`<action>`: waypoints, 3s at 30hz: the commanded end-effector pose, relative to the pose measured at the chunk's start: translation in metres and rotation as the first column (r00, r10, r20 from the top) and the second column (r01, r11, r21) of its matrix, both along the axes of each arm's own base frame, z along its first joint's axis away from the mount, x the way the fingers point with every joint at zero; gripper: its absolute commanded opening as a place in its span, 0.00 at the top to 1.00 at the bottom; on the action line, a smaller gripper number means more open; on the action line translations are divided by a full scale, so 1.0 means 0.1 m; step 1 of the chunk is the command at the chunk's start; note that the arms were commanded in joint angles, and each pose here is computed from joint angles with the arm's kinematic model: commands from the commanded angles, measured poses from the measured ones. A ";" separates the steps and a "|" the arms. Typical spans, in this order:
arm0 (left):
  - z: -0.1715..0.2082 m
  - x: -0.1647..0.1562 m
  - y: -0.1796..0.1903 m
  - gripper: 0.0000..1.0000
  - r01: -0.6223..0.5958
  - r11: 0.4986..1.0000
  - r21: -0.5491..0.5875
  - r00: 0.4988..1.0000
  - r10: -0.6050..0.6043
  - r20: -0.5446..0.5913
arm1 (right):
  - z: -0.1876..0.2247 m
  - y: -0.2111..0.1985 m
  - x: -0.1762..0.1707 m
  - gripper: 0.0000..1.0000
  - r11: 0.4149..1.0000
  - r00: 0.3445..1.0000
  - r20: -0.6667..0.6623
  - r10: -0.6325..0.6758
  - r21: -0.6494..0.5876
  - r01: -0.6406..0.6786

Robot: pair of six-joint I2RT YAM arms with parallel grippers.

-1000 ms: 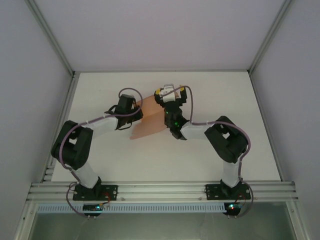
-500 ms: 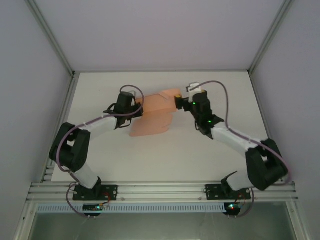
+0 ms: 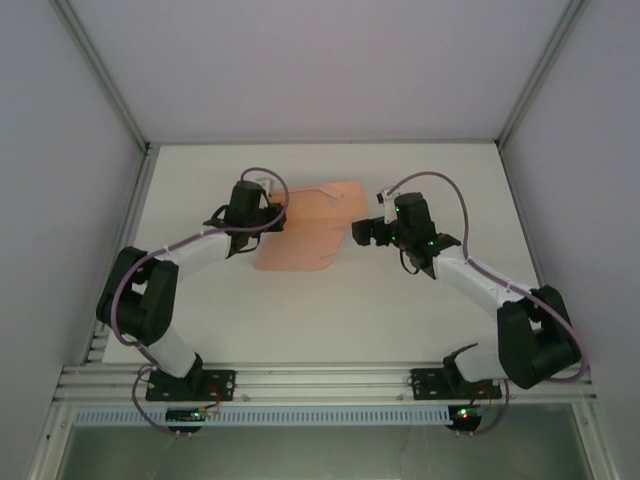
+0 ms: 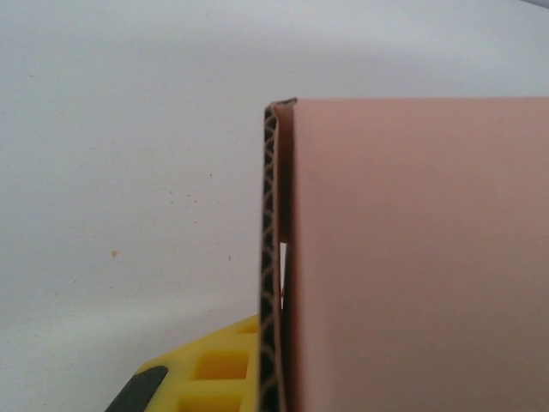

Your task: Assemble paper box

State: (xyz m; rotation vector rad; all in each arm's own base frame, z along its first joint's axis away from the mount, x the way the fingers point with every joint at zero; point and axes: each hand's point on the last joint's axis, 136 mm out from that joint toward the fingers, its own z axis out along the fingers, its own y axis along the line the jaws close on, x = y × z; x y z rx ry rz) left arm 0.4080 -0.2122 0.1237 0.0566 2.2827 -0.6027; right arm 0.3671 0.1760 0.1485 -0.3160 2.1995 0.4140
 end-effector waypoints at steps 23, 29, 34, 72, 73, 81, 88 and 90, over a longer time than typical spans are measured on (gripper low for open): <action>-0.07 0.02 -0.47 1.00 0.156 0.988 0.007 0.987 -0.155 -0.037 | 0.01 0.44 0.29 0.01 0.967 0.962 -0.266 0.059 0.253 0.010; -0.04 0.02 -0.48 1.00 0.154 0.988 0.006 0.988 -0.154 -0.025 | -0.15 0.47 0.28 0.01 0.928 0.890 -0.455 0.023 0.340 0.149; -0.10 0.01 -0.45 1.00 0.145 0.989 0.021 0.989 -0.144 -0.043 | -0.11 0.56 0.42 0.01 0.833 0.868 -0.495 0.031 0.493 0.251; -0.14 0.06 -0.24 1.00 0.074 0.995 -0.061 0.993 -0.079 -0.087 | 0.02 -0.04 -0.12 0.01 0.993 0.982 -0.181 -0.058 0.087 0.075; -0.15 0.05 -0.24 1.00 0.076 0.995 -0.058 0.993 -0.081 -0.088 | 0.05 -0.02 -0.06 0.00 0.993 0.984 -0.165 -0.060 0.091 0.076; -0.21 0.02 -0.27 1.00 0.093 0.995 -0.046 0.990 -0.097 -0.103 | 0.17 0.25 0.25 0.01 0.992 0.990 -0.140 0.012 0.124 0.006; -0.16 0.01 -0.34 1.00 0.119 0.992 -0.053 0.988 -0.123 -0.090 | -0.06 0.47 0.39 0.01 0.997 0.985 -0.168 0.041 0.073 -0.029; -0.13 0.02 -0.34 1.00 0.107 0.992 -0.064 0.990 -0.113 -0.089 | -0.14 0.59 0.38 0.01 0.998 0.986 -0.151 0.066 0.030 -0.062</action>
